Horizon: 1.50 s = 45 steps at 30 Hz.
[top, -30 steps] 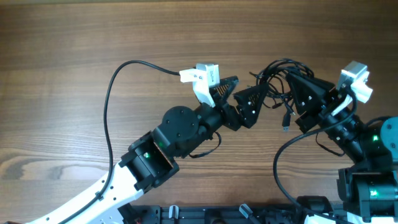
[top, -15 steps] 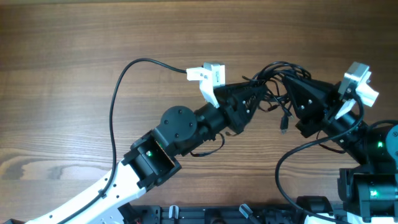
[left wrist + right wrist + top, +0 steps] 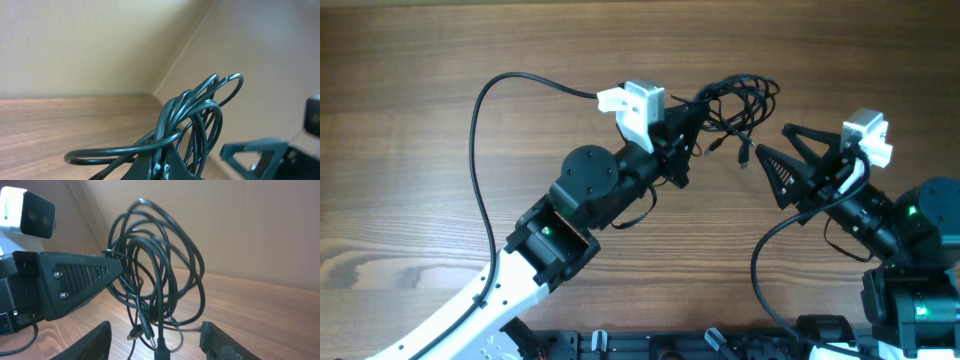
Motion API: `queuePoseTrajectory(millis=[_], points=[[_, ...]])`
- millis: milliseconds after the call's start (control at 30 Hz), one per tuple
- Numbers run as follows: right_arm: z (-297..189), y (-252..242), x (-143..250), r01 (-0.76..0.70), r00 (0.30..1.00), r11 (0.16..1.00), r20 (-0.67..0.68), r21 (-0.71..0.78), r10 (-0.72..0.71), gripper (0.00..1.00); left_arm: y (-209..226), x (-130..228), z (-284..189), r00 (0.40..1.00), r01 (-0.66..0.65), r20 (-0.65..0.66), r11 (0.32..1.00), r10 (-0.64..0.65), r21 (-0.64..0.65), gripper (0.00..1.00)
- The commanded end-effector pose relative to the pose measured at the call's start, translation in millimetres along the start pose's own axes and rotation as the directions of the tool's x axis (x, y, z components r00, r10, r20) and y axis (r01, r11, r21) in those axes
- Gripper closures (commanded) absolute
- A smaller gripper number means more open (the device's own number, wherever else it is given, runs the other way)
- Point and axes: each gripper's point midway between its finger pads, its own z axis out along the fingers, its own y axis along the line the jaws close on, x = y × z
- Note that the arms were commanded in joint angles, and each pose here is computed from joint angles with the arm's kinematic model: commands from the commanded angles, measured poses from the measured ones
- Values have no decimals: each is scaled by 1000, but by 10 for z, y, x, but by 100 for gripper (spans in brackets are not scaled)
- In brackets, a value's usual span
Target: Untangle cables
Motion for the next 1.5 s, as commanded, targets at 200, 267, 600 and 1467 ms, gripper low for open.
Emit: queuePoseTrajectory(millis=[200,267,600,1467], points=[[-28,227,19,169,985,978,4,-123,-170,53,30,45,4,983,-181,-31,983,181,-6,96],[-28,228,20,169,985,978,4,-124,-170,45,-92,83,0,982,-179,-43,982,182,66,96],[-32,188,194,657,750,743,11,-131,-661,42,-202,146,-14,951,-297,-50,944,306,144,96],[-41,186,324,689,714,706,-13,-165,-700,85,-551,179,-89,897,-424,23,843,442,330,96]])
